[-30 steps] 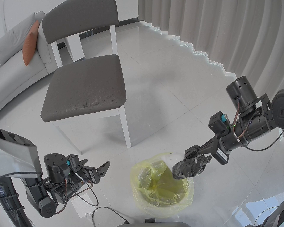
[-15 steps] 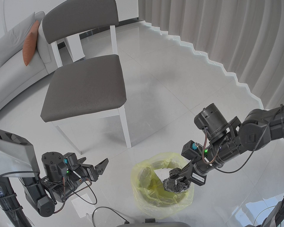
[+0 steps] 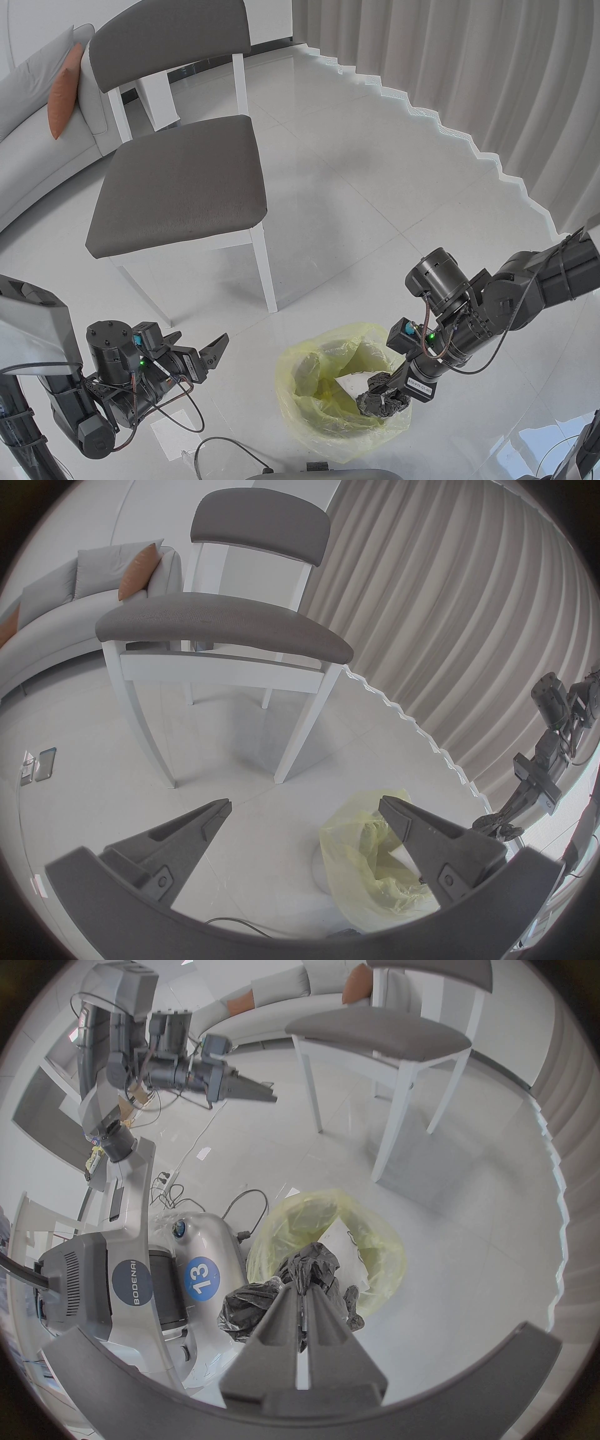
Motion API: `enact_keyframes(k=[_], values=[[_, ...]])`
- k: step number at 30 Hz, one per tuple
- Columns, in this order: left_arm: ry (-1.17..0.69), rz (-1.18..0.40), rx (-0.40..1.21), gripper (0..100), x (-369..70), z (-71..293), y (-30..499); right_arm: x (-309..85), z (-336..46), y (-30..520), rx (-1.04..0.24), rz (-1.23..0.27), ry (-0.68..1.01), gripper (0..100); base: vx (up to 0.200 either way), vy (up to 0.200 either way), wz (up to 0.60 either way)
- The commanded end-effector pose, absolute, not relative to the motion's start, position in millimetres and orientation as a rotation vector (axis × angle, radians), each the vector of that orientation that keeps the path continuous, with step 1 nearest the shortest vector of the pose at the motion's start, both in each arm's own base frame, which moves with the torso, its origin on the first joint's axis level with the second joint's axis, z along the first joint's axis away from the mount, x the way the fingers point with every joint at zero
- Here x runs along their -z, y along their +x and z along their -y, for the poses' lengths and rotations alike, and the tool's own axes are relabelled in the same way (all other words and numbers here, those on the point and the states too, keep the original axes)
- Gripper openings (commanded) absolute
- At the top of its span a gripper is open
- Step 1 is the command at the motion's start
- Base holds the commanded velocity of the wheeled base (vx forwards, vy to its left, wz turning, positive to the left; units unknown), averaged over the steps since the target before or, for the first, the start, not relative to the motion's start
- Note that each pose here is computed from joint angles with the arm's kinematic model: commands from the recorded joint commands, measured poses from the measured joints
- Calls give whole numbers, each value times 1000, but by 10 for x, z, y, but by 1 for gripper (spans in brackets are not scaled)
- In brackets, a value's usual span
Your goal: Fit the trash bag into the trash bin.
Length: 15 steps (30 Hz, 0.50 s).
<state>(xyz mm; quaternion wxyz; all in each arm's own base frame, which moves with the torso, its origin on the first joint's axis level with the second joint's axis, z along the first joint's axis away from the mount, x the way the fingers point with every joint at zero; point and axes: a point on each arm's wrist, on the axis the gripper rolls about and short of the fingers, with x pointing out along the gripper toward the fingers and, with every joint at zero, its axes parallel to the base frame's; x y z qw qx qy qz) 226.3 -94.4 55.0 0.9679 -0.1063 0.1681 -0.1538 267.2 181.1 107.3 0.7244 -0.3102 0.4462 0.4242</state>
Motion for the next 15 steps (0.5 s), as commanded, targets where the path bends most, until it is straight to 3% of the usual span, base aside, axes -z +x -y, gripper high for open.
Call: enact_keyframes(k=[1,10,15], values=[[-220,-318,315,100,-580,947,2261,-880,-1836,2759,-939,-1035,-683,0,0,0,0],[-222,-313,312,100,-592,935,2262,-807,-2192,2719,-1008,-967,-722,0,0,0,0],[-224,-314,317,100,-594,947,2253,-611,-2258,2762,-996,-1025,-725,0,0,0,0]])
